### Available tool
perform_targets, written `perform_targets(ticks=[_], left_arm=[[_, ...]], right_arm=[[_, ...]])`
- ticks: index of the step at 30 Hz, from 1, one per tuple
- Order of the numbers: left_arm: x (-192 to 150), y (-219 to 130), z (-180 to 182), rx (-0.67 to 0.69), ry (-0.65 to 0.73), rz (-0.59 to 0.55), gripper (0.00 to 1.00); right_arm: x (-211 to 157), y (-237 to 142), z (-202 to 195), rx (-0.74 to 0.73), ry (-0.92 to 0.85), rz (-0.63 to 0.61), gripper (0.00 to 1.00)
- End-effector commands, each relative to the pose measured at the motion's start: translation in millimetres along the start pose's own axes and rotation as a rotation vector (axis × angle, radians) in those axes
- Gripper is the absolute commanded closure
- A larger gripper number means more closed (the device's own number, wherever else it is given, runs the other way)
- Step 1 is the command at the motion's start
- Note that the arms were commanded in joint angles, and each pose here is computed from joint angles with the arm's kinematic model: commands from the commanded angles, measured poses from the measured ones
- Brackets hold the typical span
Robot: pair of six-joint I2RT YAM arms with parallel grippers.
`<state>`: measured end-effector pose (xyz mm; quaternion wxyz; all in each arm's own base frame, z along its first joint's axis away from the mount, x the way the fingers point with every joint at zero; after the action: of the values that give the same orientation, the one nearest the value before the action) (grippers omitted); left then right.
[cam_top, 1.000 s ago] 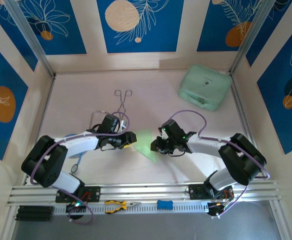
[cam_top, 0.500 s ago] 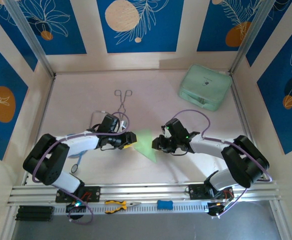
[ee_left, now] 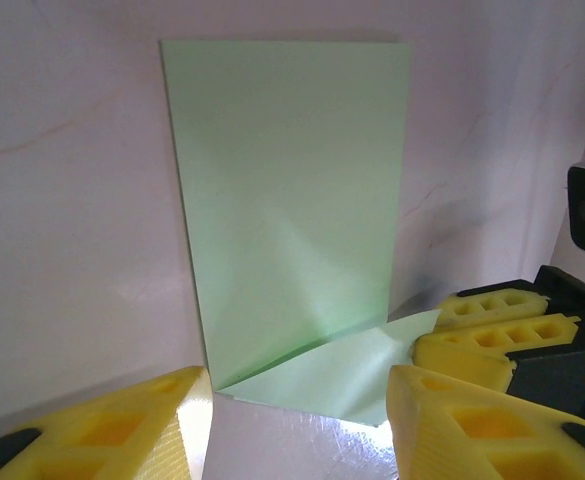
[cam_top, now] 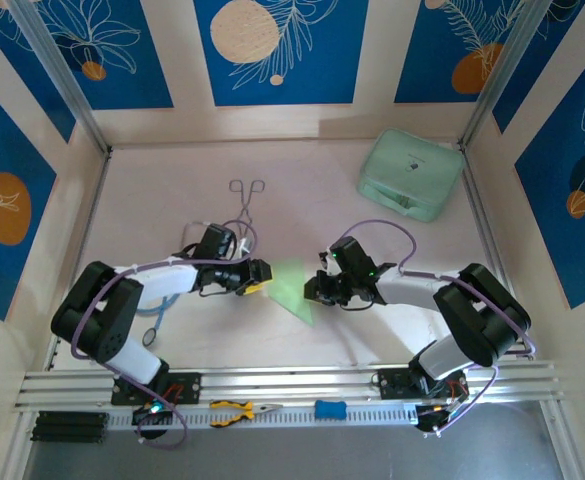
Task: Fold a paper plane with a square sheet of paper (pick it up from the middle)
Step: Fourth fold the wing at the center of the table.
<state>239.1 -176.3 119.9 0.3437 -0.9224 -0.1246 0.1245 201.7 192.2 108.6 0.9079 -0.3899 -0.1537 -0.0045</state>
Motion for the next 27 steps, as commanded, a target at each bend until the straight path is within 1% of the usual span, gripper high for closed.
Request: perform_targets(ticks=[1,4,12,19,27], left_arm=[[5,0,-5,-0.023,0.018,0.035,0.5],[6,3,-4,-0.03,0.008,0.047,0.49],[12,4,-8,-0.057,0.006,0.05,0.46],[15,8,-14,-0.098,-0.001,0.069,0.46],[22,17,-16,-0.138,-0.025,0.084,0.49]], right_arm=[[-1,-4,3,0.041,-0.039,-0.007,0.88],[0,-7,4,0.058,-0.052,-0.026,0.9],[-5,-18,1,0.117,-0.066,-0.087,0.9],[-8,-19,-4,0.117,-0.055,-0.087,0.9],[-9,-20,-6,0.124,-0.046,-0.085,0.9]])
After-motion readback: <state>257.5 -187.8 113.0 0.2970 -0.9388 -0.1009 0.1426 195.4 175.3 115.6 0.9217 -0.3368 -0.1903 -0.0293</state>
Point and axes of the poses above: each hand's point on the last joint's axis, 136 mm out from that joint toward the fingers, its own y axis out along the fingers, its own z axis along the line the jaws close on, x = y × z, the point moved 10 cm from there along -y, back along the fingers, and after that the axes turned 15 degrees about -y, right-handed, at the moved point
